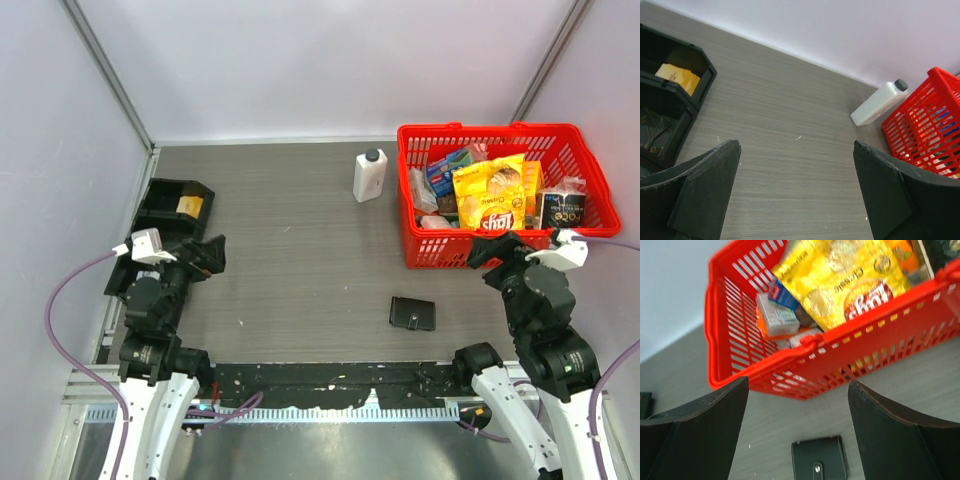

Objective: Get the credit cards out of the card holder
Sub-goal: Move the card holder to the center of the board.

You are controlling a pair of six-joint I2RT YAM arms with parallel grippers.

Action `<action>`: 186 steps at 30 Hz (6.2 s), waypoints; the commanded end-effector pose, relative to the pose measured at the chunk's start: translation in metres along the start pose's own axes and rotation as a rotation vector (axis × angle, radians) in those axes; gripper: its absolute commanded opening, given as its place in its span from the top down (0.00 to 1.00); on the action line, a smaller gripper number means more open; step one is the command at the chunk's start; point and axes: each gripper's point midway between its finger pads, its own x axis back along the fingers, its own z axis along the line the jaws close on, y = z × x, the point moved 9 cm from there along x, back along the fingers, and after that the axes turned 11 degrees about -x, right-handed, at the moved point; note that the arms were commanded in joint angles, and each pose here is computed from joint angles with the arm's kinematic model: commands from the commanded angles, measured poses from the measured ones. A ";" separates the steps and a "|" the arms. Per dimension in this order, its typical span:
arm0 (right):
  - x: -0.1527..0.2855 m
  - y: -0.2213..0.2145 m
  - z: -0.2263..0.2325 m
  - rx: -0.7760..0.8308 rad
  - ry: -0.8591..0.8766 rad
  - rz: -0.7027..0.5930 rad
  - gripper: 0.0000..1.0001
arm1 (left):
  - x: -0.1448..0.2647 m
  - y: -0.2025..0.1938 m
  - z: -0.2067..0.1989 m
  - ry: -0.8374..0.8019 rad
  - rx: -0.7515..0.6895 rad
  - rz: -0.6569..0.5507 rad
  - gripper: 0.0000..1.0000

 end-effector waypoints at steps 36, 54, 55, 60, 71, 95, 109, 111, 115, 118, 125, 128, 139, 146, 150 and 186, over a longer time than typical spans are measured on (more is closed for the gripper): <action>-0.043 -0.211 -0.052 -0.265 -0.251 0.856 0.31 | -0.006 -0.008 0.001 0.007 0.006 0.036 0.00; -0.050 -0.284 0.094 0.271 0.205 0.872 0.34 | -0.038 -0.041 -0.025 -0.147 0.169 0.552 0.00; -0.050 -0.283 0.106 0.281 0.244 0.866 0.34 | -0.039 -0.042 -0.025 -0.150 0.171 0.569 0.00; -0.057 -0.269 0.113 0.378 0.209 0.783 0.31 | -0.043 -0.046 -0.035 -0.190 0.165 0.595 0.00; -0.051 -0.232 0.053 0.542 0.050 0.602 0.30 | -0.047 -0.049 -0.049 -0.251 0.123 0.589 0.00; -0.051 -0.317 0.088 0.413 0.287 0.742 0.27 | -0.040 -0.054 -0.061 -0.280 0.157 0.586 0.00; -0.085 -0.284 0.155 0.598 0.405 0.685 0.28 | -0.037 -0.071 -0.060 -0.190 0.242 0.652 0.03; -0.086 -0.277 0.147 0.616 0.375 0.665 0.29 | -0.041 -0.080 -0.060 -0.158 0.248 0.700 0.07; -0.078 -0.265 0.130 0.600 0.347 0.655 0.30 | -0.047 -0.098 -0.071 -0.149 0.250 0.831 0.16; -0.072 -0.258 0.119 0.554 0.336 0.640 0.32 | -0.045 -0.113 -0.091 -0.155 0.189 0.917 0.21; -0.062 -0.242 0.104 0.499 0.327 0.601 0.32 | -0.048 -0.145 -0.109 -0.070 0.112 1.072 0.28; -0.061 -0.236 0.098 0.497 0.318 0.581 0.32 | -0.054 -0.154 -0.110 -0.054 0.101 1.103 0.25; -0.054 -0.207 0.081 0.436 0.273 0.457 0.32 | -0.087 -0.185 -0.156 -0.223 0.268 1.180 0.24; -0.050 -0.184 0.066 0.378 0.210 0.344 0.32 | -0.112 -0.155 -0.225 -0.579 0.361 1.104 0.18; -0.046 -0.175 0.059 0.336 0.206 0.320 0.33 | -0.124 -0.137 -0.219 -0.551 0.179 1.041 0.17; -0.034 -0.197 0.045 0.334 0.275 0.489 0.36 | -0.091 -0.169 -0.165 -0.614 0.024 1.182 0.28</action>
